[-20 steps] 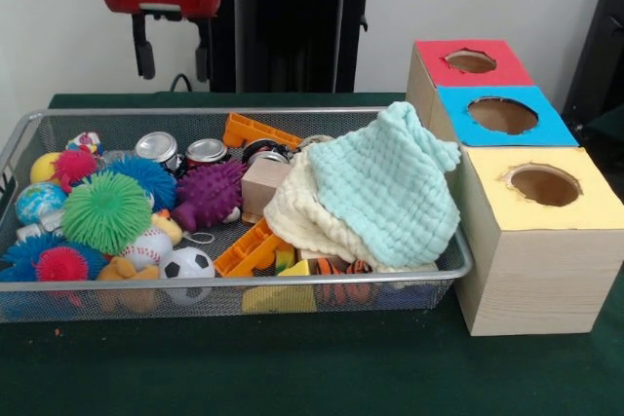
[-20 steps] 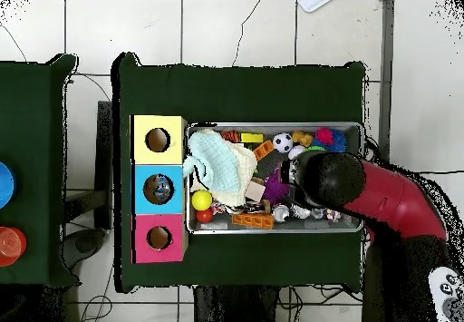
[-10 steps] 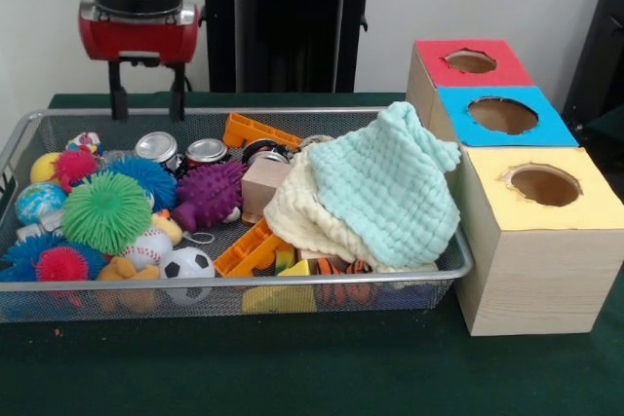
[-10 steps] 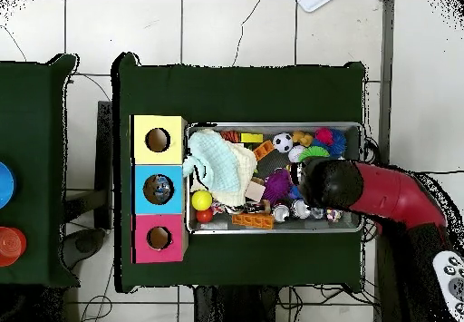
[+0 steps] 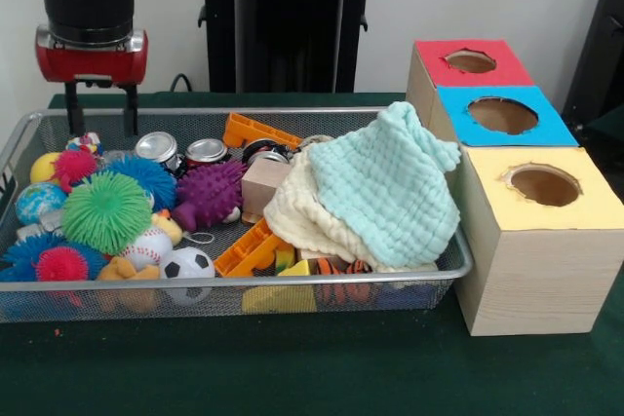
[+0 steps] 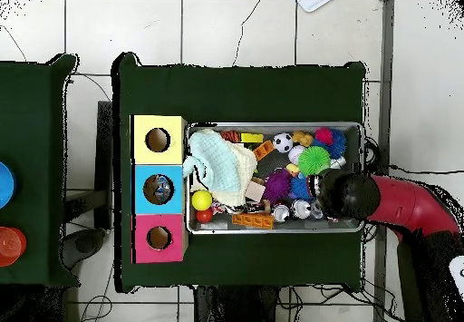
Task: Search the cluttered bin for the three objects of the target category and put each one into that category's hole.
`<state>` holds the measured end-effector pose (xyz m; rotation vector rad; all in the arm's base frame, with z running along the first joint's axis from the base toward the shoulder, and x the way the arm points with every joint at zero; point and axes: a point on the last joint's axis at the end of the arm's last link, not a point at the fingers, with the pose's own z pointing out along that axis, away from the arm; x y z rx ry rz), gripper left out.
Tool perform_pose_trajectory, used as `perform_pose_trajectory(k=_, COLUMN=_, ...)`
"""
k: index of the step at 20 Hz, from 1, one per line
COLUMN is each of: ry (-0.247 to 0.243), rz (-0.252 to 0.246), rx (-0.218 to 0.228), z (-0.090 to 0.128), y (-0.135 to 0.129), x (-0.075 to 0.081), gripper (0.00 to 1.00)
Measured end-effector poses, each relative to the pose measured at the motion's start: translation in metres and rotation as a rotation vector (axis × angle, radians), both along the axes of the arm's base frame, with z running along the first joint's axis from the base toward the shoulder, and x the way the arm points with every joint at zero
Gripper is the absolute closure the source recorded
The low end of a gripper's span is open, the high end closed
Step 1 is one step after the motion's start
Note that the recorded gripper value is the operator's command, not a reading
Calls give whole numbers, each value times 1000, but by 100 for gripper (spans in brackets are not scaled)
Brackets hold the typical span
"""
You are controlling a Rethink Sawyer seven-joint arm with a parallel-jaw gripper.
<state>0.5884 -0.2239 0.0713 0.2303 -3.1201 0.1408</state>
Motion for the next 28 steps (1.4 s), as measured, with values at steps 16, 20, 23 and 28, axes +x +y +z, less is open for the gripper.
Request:
perform_pose_trajectory(k=16, ry=97, rz=37, rx=115, z=-76, y=42, x=-23, gripper=0)
perform_pose_trajectory(k=20, ry=122, rz=82, rx=96, z=-88, y=54, x=-27, gripper=0)
perform_pose_trajectory(k=23, ry=141, rz=132, rx=69, z=-92, y=67, x=-25, gripper=0)
perform_pose_trajectory(k=28, ry=165, rz=158, rx=47, z=-82, y=75, x=-20, gripper=100)
